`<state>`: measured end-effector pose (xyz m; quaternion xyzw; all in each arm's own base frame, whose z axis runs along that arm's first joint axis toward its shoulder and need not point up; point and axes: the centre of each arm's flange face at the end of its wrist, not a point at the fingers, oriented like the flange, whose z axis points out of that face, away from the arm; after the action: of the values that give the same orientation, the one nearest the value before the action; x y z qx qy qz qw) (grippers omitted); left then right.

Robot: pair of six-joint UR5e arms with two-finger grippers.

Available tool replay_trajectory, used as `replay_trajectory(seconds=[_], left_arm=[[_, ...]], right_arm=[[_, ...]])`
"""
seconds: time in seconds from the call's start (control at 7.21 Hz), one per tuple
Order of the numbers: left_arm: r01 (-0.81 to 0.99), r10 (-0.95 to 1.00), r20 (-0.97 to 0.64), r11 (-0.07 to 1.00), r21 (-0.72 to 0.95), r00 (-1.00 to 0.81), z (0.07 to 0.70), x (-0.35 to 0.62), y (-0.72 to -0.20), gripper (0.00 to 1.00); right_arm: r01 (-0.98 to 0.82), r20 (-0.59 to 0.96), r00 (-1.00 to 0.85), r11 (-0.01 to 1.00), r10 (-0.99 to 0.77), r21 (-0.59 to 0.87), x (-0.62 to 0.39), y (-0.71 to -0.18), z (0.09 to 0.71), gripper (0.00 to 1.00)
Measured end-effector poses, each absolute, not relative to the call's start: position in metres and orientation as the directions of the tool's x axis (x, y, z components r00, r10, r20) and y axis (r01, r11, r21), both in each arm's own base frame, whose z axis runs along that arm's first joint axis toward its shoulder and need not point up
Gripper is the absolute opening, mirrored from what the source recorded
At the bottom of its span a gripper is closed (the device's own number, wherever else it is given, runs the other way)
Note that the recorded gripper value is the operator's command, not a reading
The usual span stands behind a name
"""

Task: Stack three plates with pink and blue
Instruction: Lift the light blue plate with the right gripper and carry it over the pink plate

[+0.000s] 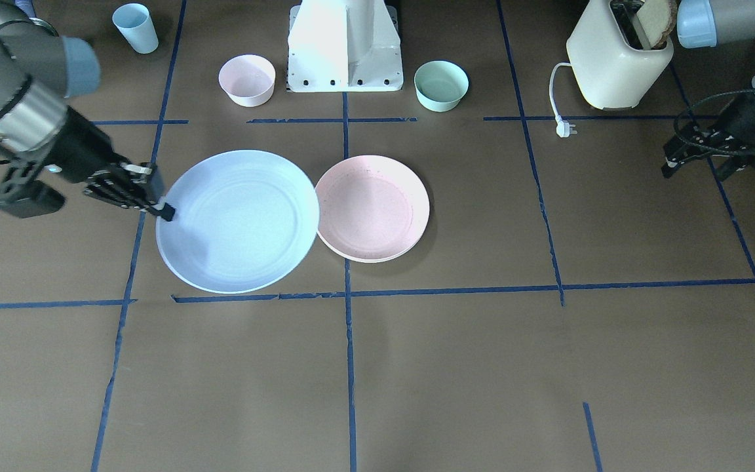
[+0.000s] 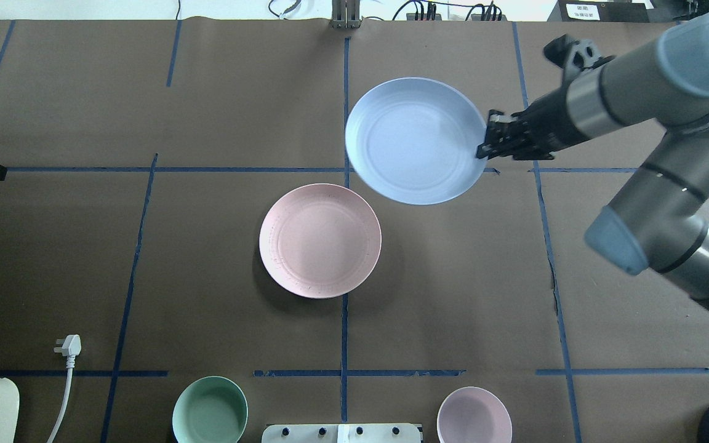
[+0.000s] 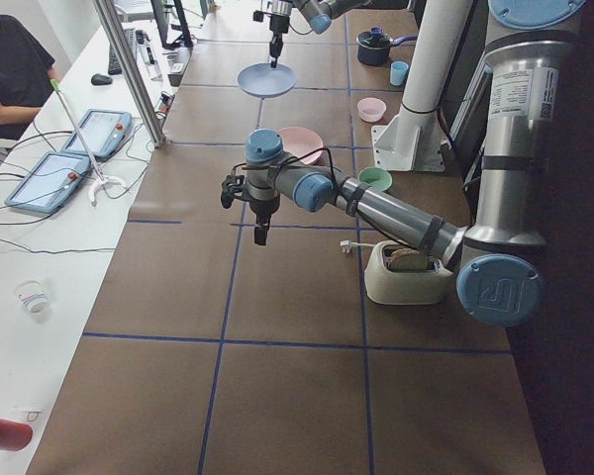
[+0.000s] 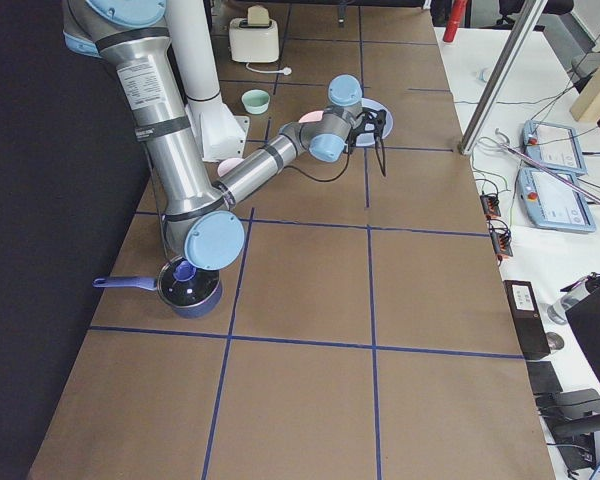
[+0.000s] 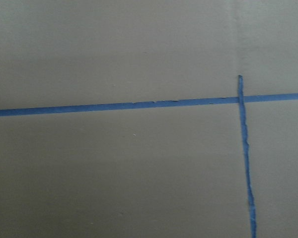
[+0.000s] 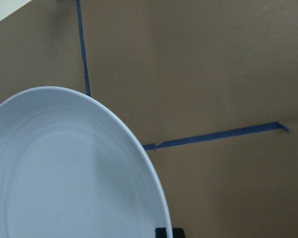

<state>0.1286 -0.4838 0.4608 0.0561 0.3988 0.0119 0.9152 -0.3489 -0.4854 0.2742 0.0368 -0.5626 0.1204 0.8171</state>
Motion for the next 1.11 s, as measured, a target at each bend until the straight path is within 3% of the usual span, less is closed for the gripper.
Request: replay_trajectory(seconds=[0.42,0.97,1.11], left_arm=[[0.023,0.062,-0.725,0.994,0.106,0.685,0.47,0.125,-0.486,1.0],[0.031,0.053,-0.725,0.994,0.103,0.687,0.473,0.121,-0.488,1.0],[0.032,0.052,-0.724,0.994,0.102,0.687,0.474,0.121,-0.488,1.0]], right_arm=[[-0.254,0.903,0.402,0.966,0.151,-0.048,-0.469,-0.425,0.236,0.0],[-0.244,0.887,0.44,0.969,0.143,-0.036,-0.507,-0.404,0.235,0.04],[-0.235,0.887,0.441,0.971,0.139,-0.035,-0.511,-0.399,0.234,0.53]])
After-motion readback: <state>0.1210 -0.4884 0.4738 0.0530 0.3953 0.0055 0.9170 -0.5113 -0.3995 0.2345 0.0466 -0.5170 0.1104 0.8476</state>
